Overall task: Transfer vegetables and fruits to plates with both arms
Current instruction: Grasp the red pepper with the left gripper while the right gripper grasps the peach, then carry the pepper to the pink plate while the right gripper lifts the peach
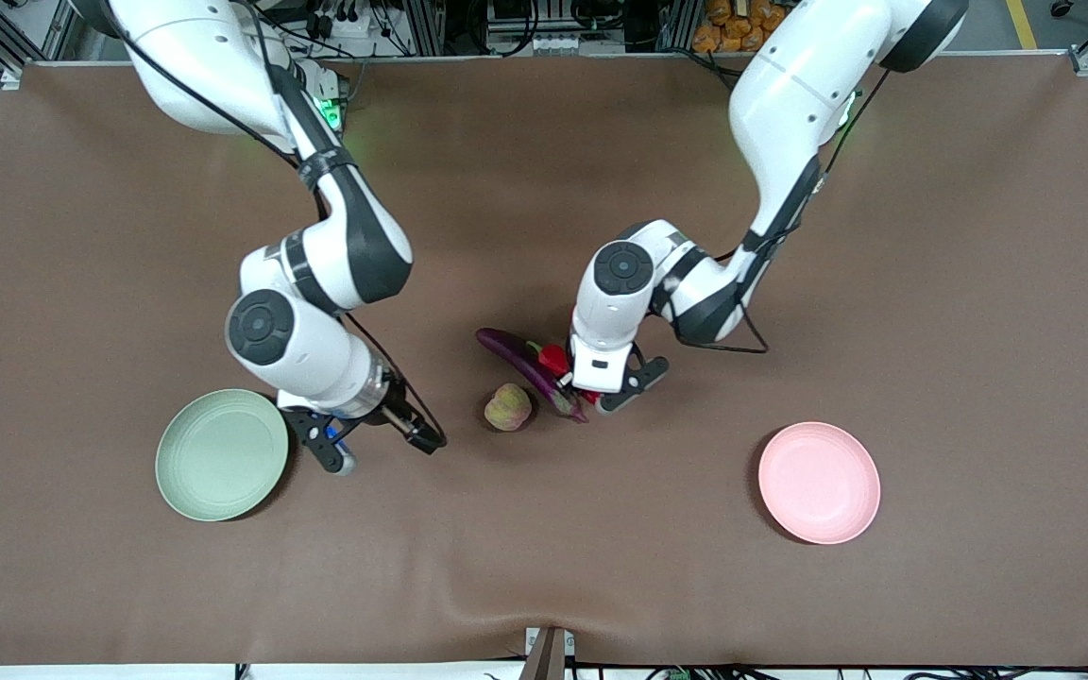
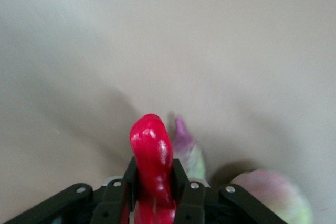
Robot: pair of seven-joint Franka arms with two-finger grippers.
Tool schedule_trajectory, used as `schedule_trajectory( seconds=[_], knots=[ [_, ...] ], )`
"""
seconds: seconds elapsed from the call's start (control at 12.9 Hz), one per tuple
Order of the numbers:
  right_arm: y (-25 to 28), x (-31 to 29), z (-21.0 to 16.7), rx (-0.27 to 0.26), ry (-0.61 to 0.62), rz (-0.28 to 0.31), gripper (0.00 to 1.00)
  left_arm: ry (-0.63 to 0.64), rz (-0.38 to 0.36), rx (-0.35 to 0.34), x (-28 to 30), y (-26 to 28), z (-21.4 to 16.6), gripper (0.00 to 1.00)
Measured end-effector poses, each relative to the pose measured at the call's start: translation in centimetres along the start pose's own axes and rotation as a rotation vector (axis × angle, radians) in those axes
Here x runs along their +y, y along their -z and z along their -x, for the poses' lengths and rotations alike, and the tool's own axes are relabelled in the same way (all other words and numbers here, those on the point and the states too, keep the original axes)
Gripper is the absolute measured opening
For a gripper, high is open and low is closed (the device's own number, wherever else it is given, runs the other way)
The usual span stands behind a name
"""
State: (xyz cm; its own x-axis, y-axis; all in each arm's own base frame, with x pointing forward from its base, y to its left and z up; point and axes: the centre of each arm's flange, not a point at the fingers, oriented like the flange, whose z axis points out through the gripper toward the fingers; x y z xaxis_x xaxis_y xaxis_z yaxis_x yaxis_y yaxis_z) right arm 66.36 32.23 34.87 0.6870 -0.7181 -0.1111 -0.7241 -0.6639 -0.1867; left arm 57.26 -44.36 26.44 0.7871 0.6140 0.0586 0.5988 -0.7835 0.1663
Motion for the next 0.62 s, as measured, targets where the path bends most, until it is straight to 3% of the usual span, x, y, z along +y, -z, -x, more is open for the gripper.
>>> schedule_trajectory(
  seconds=[0.16, 0.31, 0.62],
  knots=[
    [-2.7, -1.0, 2.0, 0.015, -0.023, -0.033, 1.0, -0.007, -0.015, 0.021, -0.7, 6.3, -4.8, 0.28],
    [-6.4, -1.3, 3.8, 0.016, -0.017, -0.025, 1.0, -0.042, -0.03, 0.012, -2.9, 10.4, -10.3, 0.28],
    [-10.8, -1.2, 7.1, 0.006, -0.012, 0.014, 1.0, -0.118, -0.1, -0.009, -10.7, 10.2, -22.2, 0.28]
  ],
)
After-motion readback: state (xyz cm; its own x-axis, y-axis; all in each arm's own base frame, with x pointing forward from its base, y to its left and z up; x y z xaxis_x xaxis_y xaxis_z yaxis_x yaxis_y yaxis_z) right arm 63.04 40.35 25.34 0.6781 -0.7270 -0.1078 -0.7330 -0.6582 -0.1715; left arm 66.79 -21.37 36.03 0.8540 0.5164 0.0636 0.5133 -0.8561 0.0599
